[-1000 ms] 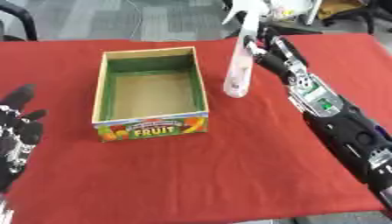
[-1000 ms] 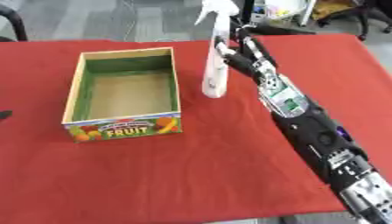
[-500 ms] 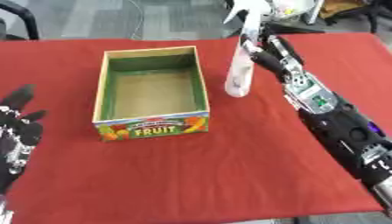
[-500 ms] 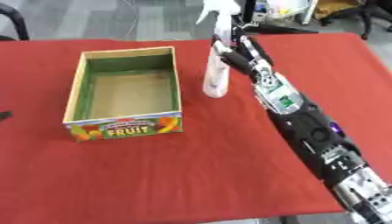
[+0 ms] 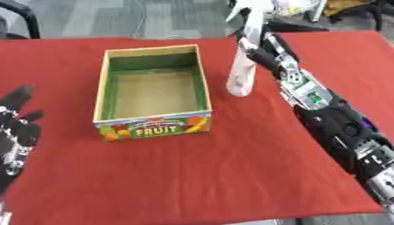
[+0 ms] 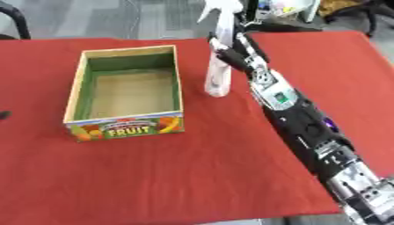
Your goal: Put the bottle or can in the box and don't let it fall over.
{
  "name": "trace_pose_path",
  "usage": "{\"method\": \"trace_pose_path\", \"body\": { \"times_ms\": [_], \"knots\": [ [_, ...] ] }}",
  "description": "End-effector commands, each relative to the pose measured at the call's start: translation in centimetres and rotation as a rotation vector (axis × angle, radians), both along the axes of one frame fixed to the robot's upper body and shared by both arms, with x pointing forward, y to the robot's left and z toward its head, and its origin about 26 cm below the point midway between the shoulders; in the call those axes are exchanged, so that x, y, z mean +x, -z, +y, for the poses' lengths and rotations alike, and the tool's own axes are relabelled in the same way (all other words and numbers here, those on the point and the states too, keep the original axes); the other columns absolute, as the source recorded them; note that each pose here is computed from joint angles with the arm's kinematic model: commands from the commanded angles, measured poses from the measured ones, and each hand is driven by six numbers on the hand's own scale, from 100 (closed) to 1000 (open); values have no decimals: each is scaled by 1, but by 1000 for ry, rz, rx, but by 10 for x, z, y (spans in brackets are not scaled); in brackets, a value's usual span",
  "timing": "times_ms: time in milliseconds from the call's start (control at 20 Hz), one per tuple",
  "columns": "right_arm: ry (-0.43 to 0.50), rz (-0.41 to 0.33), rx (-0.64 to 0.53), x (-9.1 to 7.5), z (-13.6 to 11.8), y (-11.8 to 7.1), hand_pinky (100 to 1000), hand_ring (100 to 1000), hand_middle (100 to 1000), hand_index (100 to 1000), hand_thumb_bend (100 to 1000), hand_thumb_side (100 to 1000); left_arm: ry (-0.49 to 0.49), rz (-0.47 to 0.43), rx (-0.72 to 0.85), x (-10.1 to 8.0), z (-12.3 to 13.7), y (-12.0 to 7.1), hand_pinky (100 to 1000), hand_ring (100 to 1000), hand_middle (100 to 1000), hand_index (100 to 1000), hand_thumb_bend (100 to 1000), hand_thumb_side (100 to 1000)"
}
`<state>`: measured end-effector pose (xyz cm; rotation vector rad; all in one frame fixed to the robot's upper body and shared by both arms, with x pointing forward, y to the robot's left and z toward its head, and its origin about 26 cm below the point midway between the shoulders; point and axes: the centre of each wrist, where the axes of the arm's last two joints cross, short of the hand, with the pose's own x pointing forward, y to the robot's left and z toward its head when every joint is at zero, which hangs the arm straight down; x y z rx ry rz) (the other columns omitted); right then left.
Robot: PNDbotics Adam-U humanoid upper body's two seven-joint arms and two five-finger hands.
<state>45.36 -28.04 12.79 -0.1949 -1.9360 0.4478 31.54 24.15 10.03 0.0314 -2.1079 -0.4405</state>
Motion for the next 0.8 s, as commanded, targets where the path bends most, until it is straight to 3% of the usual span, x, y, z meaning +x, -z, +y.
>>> {"method": "trace_pose_path", "body": {
  "times_ms": [50,300,550,700,750,800],
  "knots": [
    [13,-38,-7,5,-3,-14,860,1000,1000,1000,100,512,12,-30,3,1,-2,-9,840,1000,910,908,566,681],
    [31,-40,-4,8,-4,-13,845,989,1000,1000,100,475,15,-34,3,1,-3,-10,840,1000,910,908,566,681],
    [73,-57,2,10,-4,-12,806,922,1000,974,100,470,18,-37,3,2,-4,-11,840,1000,910,908,566,682],
    [119,-76,12,10,-5,-11,680,764,1000,837,100,470,17,-38,2,2,-4,-11,840,1000,909,908,565,683],
    [138,-83,18,10,-6,-11,670,753,1000,798,100,470,17,-37,2,2,-4,-11,840,1000,910,908,565,684],
    [158,-91,28,10,-5,-10,571,637,1000,683,100,470,18,-37,2,2,-4,-11,841,1000,910,908,564,685]
  ]
}}
